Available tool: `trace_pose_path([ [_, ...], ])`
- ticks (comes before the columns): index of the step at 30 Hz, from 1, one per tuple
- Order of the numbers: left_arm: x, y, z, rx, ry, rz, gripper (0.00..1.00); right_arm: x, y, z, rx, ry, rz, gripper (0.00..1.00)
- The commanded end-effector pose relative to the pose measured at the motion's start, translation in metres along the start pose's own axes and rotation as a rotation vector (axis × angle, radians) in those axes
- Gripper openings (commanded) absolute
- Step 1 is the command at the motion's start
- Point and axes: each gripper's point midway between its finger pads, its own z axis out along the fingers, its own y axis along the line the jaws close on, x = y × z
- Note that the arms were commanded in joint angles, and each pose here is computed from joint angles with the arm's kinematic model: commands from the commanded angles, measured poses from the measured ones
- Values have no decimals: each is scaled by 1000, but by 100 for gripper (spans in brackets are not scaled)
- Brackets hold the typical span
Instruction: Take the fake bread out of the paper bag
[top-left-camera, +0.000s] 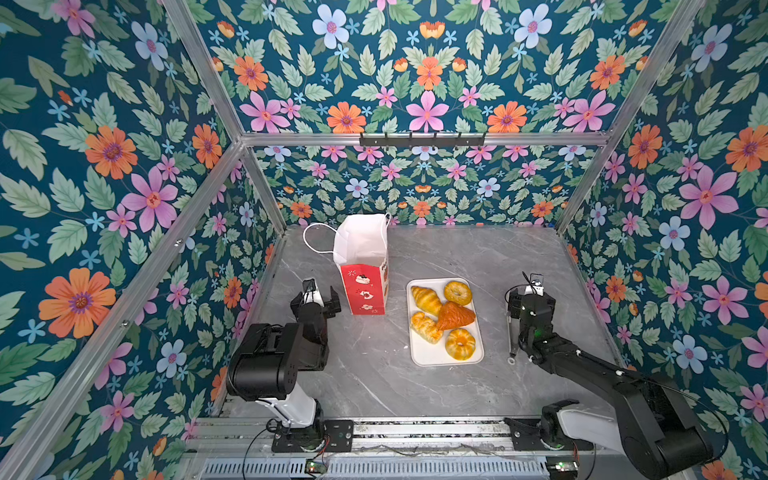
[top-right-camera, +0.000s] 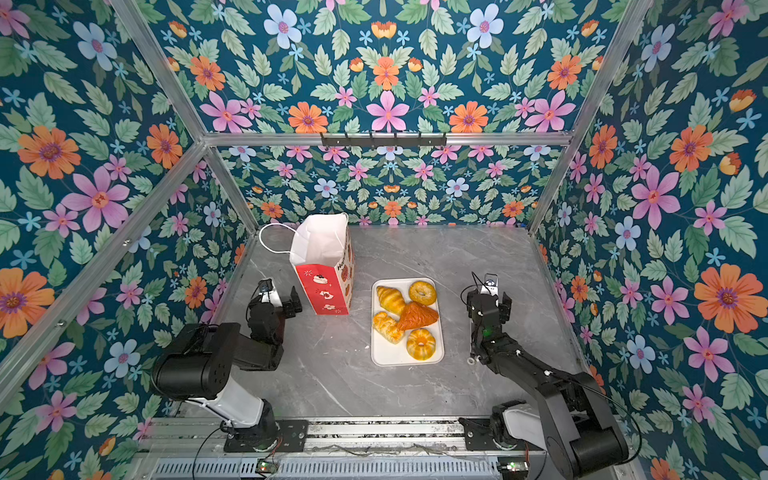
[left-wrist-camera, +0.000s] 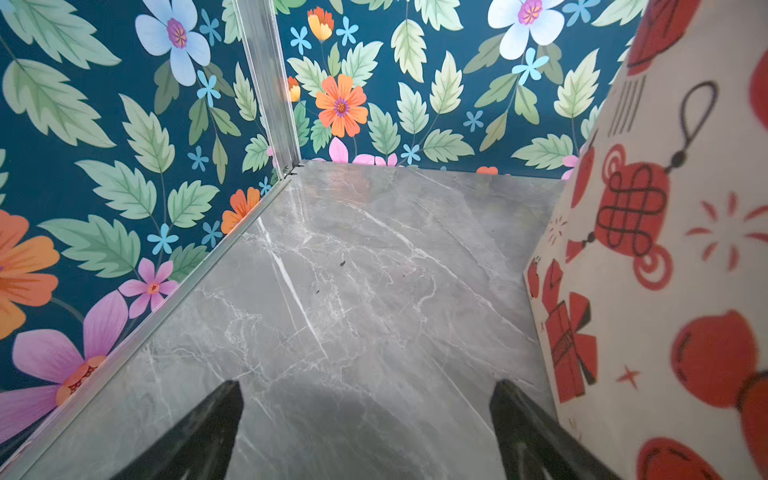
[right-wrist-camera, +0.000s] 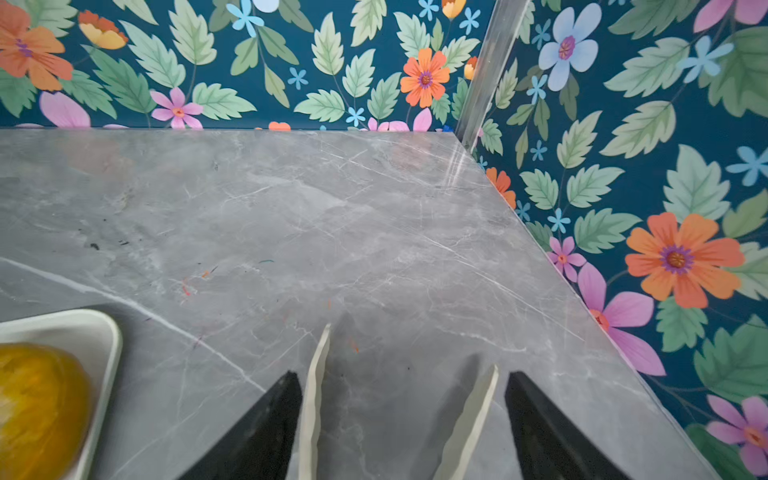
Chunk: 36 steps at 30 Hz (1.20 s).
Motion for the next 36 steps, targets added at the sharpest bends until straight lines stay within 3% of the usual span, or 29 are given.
trace_pose_path([
  [1,-9,5,0,-24,-34,7,96,-10,6,6,-55,-45,13,78],
  [5,-10,5,0,-26,-40,7,100,-8,10,15,-55,-101,-19,77],
  [8,-9,5,0,-26,-36,8,100,2,15,23,-68,-64,-33,76],
  [13,-10,5,0,-25,-39,7,100,7,5,26,-65,-56,27,74],
  [19,-9,4,0,-25,-38,8,100,10,-12,17,-63,-107,119,83],
  [22,-10,5,0,-25,-40,7,100,24,-1,20,-134,-106,95,85],
  [23,-9,5,0,-25,-39,6,100,12,-3,22,-107,-167,83,86],
  [26,-10,5,-1,-25,-41,6,100,24,-5,25,-124,-61,119,92],
  [27,-10,5,-1,-25,-40,7,100,15,-9,29,-102,-113,125,98],
  [30,-10,5,0,-25,-41,7,100,24,-7,30,-106,-44,120,99],
  [32,-10,4,0,-23,-40,7,100,14,-8,30,-103,-97,126,99],
  [36,-9,4,0,-23,-39,6,100,20,-8,31,-101,-66,122,99],
])
